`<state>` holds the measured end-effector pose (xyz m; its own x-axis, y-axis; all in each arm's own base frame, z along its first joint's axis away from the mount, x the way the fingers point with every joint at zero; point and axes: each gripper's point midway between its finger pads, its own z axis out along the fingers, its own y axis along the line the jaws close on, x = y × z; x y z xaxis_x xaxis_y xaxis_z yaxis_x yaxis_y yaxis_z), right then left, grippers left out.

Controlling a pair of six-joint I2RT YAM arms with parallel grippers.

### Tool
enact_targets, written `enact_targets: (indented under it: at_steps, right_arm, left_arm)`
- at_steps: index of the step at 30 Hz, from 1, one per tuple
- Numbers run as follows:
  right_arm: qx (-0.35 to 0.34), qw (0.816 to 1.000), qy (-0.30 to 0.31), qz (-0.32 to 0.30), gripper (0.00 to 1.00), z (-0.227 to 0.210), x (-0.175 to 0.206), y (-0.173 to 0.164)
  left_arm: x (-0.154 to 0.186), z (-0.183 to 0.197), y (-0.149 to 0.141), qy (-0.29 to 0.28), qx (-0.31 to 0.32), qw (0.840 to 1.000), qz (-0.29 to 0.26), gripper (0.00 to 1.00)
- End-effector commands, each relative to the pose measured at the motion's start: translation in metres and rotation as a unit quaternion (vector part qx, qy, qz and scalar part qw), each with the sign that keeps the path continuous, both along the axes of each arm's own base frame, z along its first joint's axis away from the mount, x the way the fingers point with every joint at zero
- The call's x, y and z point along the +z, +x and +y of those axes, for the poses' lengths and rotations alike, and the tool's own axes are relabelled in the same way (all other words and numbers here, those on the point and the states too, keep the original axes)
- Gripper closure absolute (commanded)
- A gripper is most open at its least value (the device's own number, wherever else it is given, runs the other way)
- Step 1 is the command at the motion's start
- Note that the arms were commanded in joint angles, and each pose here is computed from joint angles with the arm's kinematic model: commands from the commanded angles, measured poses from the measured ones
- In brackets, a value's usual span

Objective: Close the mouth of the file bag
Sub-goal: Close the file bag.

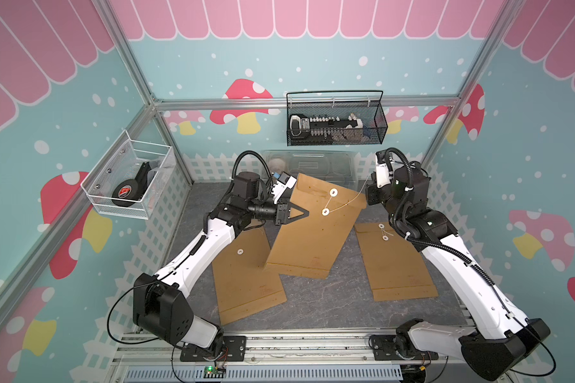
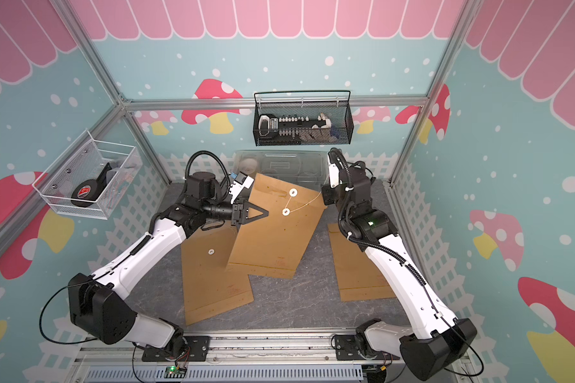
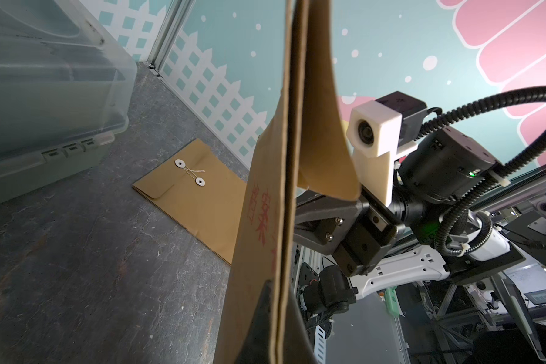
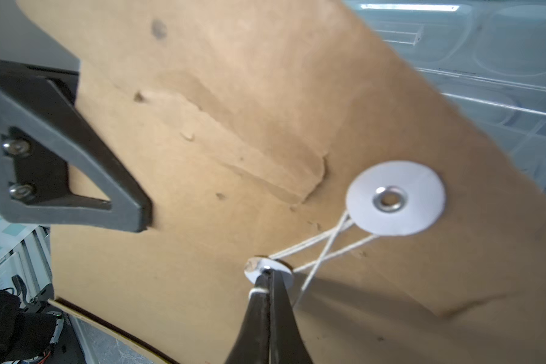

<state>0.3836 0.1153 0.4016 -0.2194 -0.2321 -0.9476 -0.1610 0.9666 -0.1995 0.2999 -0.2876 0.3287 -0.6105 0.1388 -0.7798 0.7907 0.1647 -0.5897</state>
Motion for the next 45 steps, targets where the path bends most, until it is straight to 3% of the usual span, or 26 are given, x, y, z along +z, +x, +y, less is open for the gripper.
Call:
enact_targets:
  at_steps: [1,13,25,45]
  right_arm:
    - [0.001,1.0,-0.009,-0.005,1.0,-0.001,0.011,0.002]
    - [0.002,1.0,-0.022,-0.001,1.0,0.003,0.018,0.012]
    - [0.026,0.999,-0.005,0.022,1.0,0.017,0.012,0.014]
    - [0.111,0.993,-0.025,0.036,1.0,0.093,0.01,0.002]
  left_arm:
    - [-0.005,-0.003,-0.011,0.005,-0.016,1.0,-0.009,1.0]
    - [-0.022,-0.024,-0.034,0.015,-0.057,0.998,0.001,1.0]
    - [-0.028,-0.026,-0.028,0.022,-0.049,0.999,0.001,1.0]
    - [-0.033,-0.035,-0.023,0.035,-0.039,0.999,0.003,1.0]
